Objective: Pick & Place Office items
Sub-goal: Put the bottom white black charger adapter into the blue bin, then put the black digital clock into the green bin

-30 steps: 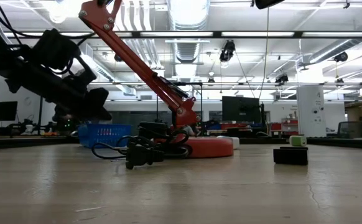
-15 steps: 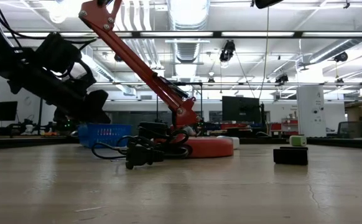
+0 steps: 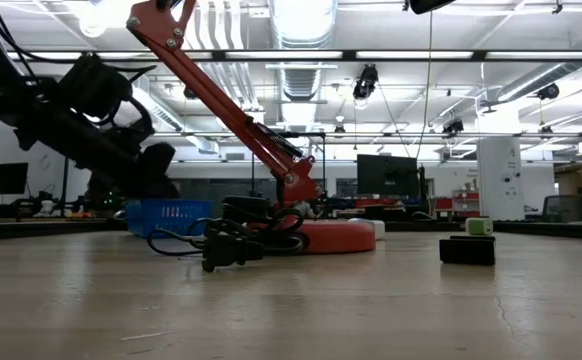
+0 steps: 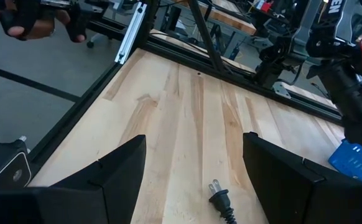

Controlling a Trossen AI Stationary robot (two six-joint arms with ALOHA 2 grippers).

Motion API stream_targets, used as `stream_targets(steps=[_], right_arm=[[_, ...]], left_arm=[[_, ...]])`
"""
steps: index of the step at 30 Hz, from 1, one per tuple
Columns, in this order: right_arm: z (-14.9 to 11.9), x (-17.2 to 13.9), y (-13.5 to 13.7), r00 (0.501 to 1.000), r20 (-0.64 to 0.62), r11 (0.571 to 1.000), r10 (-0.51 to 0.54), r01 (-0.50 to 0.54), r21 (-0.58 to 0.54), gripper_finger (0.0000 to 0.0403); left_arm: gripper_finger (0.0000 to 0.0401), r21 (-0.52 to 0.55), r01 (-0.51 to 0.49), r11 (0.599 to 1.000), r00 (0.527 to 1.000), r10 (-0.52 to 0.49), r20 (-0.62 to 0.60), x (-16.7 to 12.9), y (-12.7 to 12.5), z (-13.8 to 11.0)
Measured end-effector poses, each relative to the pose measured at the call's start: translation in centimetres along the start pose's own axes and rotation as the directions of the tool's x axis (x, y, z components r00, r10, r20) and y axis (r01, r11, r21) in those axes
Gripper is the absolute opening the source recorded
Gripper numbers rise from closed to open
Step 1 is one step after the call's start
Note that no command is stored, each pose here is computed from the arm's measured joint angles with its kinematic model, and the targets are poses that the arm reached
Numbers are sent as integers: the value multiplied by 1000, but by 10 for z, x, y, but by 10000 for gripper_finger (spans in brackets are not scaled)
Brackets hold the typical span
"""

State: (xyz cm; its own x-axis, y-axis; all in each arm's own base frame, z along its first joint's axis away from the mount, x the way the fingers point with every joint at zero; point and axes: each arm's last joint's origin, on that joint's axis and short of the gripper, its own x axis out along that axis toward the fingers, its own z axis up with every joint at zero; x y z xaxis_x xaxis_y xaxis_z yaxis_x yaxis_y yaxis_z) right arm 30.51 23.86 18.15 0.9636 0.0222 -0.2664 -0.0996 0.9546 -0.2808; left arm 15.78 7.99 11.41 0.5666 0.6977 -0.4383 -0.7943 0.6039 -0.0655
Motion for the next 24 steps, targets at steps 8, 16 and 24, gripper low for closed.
stream_targets(steps=[8,16,24], right_arm=[[0,0,0,1000,0,1000,0,0,2,260],[0,0,0,1000,-1,1000,0,0,-1,260],[-2,0,0,1000,-21,1000,1,-1,3,260]], left_arm=[[205,36,-32,999,997,29,70,1,-3,13],[206,39,-76,996,986,69,149,-6,-2,25],[204,5,-101,995,969,97,226,-20,5,28]])
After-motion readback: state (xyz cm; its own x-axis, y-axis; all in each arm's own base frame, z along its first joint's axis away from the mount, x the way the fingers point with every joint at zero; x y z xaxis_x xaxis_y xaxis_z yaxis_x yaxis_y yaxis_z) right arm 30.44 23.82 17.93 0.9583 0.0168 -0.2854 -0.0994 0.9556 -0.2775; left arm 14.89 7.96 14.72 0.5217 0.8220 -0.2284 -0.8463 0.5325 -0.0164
